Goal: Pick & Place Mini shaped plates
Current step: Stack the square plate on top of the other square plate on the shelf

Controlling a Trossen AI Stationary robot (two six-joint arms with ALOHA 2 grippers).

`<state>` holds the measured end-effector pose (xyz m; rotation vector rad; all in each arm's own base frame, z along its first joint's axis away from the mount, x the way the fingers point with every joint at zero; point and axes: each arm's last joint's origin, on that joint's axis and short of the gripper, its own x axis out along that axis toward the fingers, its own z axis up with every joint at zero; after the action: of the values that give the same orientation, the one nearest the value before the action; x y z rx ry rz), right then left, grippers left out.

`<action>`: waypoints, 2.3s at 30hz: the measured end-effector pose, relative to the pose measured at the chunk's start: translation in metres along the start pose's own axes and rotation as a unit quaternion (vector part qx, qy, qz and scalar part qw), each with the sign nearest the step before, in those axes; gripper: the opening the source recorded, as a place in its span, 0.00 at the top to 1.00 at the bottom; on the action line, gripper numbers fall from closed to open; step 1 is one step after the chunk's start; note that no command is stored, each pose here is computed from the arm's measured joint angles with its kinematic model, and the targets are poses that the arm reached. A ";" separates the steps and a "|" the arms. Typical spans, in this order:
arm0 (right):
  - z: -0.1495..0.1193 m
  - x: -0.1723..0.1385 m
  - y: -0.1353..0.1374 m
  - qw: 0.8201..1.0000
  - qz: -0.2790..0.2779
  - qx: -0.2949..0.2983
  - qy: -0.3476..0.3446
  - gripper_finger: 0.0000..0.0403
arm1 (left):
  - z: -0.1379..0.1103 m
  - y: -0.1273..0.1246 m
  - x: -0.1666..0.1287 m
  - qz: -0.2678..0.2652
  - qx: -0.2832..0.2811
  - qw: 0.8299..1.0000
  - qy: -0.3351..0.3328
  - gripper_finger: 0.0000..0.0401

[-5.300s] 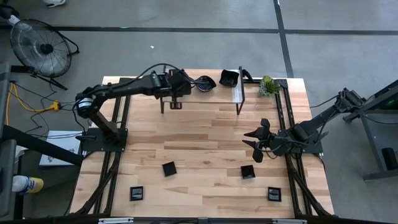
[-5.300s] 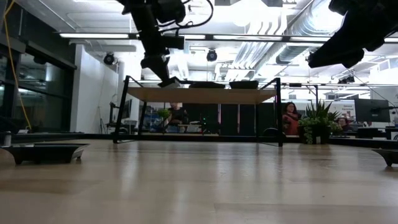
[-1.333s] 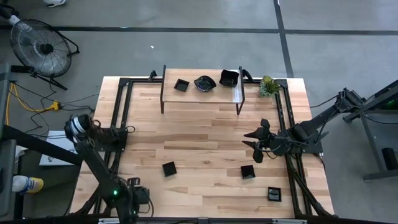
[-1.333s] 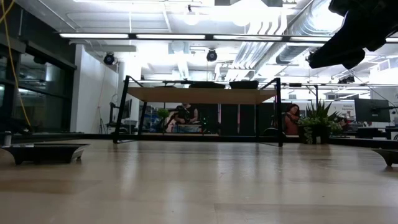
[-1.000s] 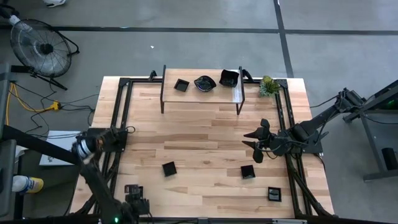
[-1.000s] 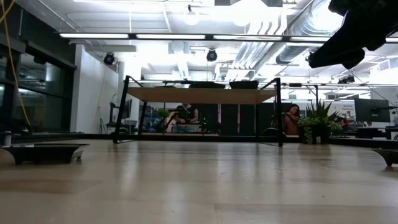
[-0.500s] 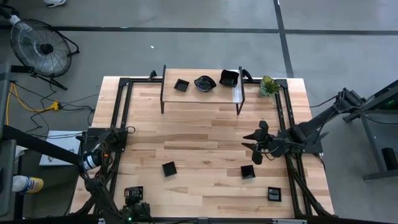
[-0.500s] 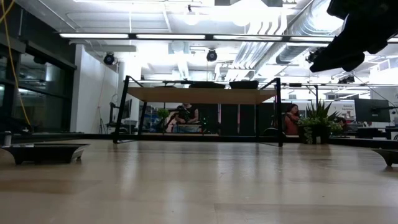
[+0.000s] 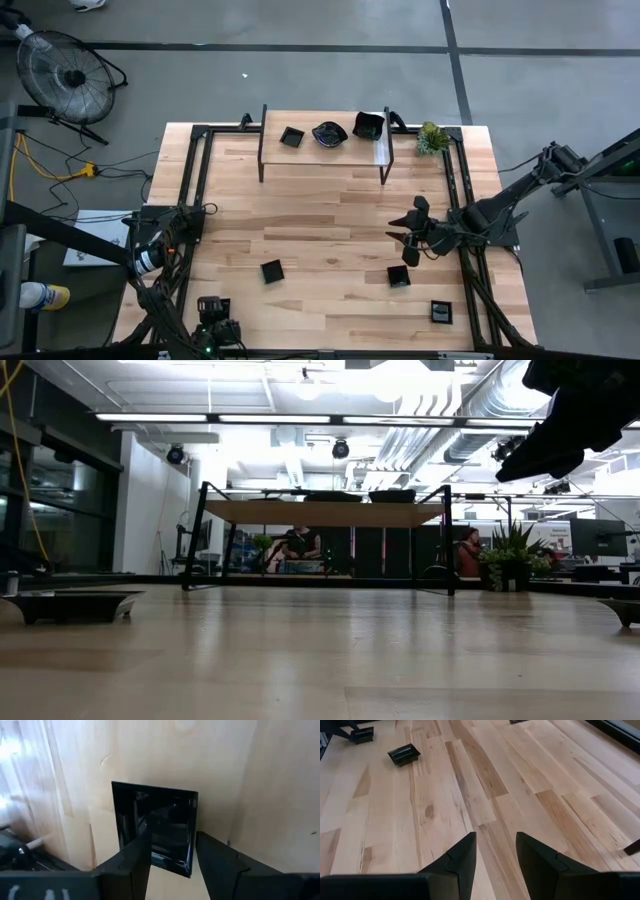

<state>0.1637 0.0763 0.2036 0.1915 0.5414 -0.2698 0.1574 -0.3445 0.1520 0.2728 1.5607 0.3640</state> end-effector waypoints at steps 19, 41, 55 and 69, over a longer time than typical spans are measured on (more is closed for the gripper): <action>0.000 0.000 0.000 1.000 0.000 -0.001 0.000 0.67 | 0.000 -0.003 0.007 -0.020 0.012 1.000 -0.001 0.71; 0.000 0.000 0.000 1.000 0.000 0.000 0.000 0.67 | -0.001 -0.002 0.011 -0.009 0.013 1.000 0.004 0.99; 0.001 0.000 0.000 1.000 0.002 0.006 -0.002 0.67 | 0.010 0.002 -0.002 0.001 0.010 1.000 -0.023 1.00; 0.001 0.000 0.001 1.000 0.003 0.003 -0.004 0.67 | 0.066 0.037 -0.022 0.079 0.070 0.991 -0.081 1.00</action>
<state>0.1643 0.0767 0.2045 0.1987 0.5318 -0.2664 0.2220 -0.3150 0.1872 0.5246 1.4107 0.3463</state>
